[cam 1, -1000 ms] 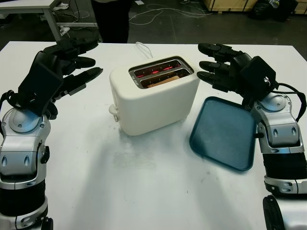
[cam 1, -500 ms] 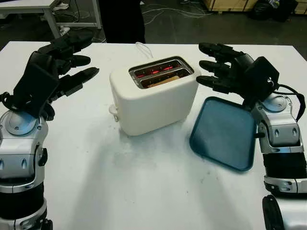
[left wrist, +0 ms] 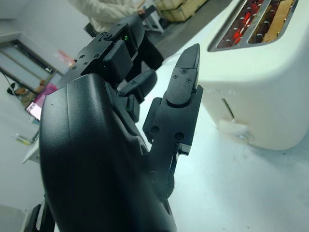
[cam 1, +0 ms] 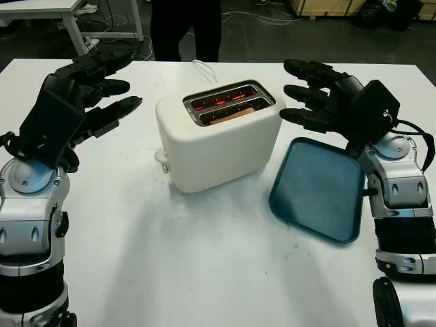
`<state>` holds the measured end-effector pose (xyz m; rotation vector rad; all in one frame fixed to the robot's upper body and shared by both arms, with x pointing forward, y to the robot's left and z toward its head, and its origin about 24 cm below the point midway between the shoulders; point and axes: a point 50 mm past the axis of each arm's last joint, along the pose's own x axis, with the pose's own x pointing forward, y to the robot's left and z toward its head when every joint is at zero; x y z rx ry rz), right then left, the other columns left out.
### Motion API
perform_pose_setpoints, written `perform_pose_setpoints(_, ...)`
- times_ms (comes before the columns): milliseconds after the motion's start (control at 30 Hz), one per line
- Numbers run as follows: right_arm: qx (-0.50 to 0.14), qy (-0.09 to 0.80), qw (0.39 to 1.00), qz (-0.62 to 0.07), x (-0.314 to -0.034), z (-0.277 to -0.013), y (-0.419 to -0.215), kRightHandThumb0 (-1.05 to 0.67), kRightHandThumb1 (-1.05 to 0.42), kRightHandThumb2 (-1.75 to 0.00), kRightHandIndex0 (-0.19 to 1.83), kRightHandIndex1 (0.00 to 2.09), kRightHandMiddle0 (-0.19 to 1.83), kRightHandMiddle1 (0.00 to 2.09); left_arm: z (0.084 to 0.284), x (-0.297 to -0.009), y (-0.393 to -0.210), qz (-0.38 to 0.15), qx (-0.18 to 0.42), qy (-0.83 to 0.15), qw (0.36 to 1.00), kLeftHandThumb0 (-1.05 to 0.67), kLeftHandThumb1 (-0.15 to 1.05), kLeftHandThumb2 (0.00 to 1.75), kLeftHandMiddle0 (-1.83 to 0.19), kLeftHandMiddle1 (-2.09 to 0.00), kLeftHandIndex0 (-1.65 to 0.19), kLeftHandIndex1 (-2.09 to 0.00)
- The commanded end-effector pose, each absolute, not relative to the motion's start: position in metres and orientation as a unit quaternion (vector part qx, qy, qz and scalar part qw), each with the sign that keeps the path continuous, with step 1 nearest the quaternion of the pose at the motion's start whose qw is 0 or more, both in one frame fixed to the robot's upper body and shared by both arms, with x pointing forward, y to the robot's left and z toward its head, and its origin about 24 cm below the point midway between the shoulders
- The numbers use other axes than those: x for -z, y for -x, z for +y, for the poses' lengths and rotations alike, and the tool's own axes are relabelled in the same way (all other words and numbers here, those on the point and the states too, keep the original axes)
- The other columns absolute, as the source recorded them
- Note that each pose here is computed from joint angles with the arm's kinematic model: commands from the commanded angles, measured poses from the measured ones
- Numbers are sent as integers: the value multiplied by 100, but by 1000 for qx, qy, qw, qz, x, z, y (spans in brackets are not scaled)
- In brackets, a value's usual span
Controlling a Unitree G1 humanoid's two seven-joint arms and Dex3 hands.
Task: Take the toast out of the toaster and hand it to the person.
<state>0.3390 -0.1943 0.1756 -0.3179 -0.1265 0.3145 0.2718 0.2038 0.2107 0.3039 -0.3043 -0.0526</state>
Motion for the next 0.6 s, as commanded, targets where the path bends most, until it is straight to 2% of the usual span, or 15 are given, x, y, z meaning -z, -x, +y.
perform_pose_setpoints(0, -154, 167, 971, -73, -179, -194, -339, 14, -89, -20, 32, 22, 39, 1, 204, -209, -271, -148, 26, -151, 977, -20, 92, 7, -26, -87, -58, -10)
perform_pose_setpoints(233, -146, 165, 973, -67, -180, -193, -340, -4, -90, -15, 29, 21, 36, 0, 204, -211, -271, -152, 28, -154, 976, -22, 92, 7, -26, -87, -58, -11)
perform_pose_setpoints(567, -150, 170, 972, -68, -181, -192, -340, -5, -92, -15, 32, 23, 41, 2, 204, -210, -271, -148, 27, -148, 977, -23, 92, 7, -26, -87, -58, -11)
